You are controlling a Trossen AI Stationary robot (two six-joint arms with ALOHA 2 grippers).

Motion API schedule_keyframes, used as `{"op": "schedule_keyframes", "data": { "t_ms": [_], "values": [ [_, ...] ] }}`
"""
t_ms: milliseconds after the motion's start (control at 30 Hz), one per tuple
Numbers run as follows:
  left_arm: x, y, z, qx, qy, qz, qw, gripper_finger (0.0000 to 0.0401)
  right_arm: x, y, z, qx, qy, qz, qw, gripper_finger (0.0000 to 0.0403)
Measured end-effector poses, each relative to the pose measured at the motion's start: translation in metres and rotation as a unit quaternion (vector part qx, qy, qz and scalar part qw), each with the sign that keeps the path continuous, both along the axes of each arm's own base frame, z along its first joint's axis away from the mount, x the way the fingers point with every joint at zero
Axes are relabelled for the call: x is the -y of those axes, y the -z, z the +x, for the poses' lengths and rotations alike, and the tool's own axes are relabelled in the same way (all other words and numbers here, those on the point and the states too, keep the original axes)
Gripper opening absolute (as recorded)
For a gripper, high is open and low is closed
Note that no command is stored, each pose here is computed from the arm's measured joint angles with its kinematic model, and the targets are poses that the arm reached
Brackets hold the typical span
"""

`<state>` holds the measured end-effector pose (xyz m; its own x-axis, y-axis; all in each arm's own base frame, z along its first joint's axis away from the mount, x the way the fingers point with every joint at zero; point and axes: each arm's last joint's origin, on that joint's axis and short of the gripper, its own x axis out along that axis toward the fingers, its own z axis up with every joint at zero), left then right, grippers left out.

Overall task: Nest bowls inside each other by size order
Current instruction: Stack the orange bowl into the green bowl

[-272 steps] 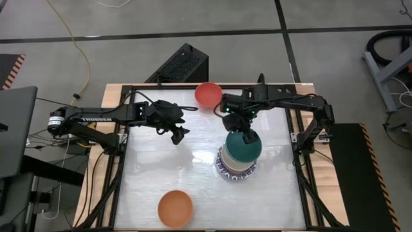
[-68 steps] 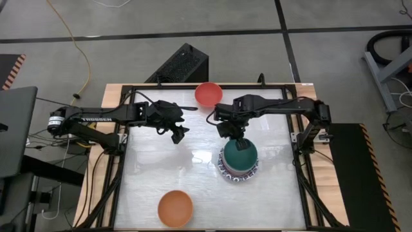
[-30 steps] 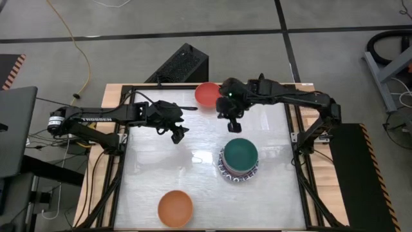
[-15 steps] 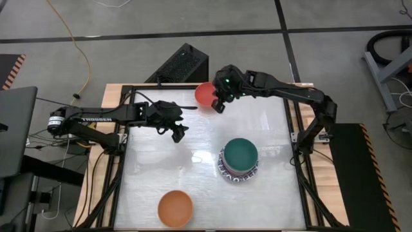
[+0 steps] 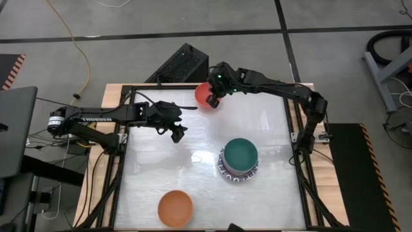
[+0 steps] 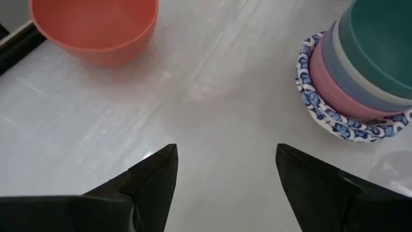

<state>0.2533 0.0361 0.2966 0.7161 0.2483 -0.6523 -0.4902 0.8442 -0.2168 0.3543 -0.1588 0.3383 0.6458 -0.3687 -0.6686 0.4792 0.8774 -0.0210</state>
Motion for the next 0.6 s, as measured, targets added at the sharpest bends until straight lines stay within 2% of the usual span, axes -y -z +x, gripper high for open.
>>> {"op": "schedule_keyframes", "data": {
  "t_ms": [100,267,333,600],
  "values": [
    [0.001,0.0,0.0,0.001,0.004,-0.01,1.0,0.0251,0.009,0.013,0.007,-0.012,-0.014,0.002,1.0,0.0008],
    [0.002,0.0,0.0,0.003,0.018,-0.023,1.0,0.0251,0.023,0.033,0.018,-0.012,-0.081,0.008,0.997,0.0008],
    [0.002,0.0,0.0,0.004,0.026,-0.03,0.999,0.0251,0.027,0.039,0.02,-0.018,-0.087,0.003,0.996,0.0008],
    [0.004,0.0,0.001,0.008,0.044,-0.046,0.998,0.0251,0.031,0.037,0.023,-0.017,-0.145,-0.057,0.988,0.0012]
  ]
}}
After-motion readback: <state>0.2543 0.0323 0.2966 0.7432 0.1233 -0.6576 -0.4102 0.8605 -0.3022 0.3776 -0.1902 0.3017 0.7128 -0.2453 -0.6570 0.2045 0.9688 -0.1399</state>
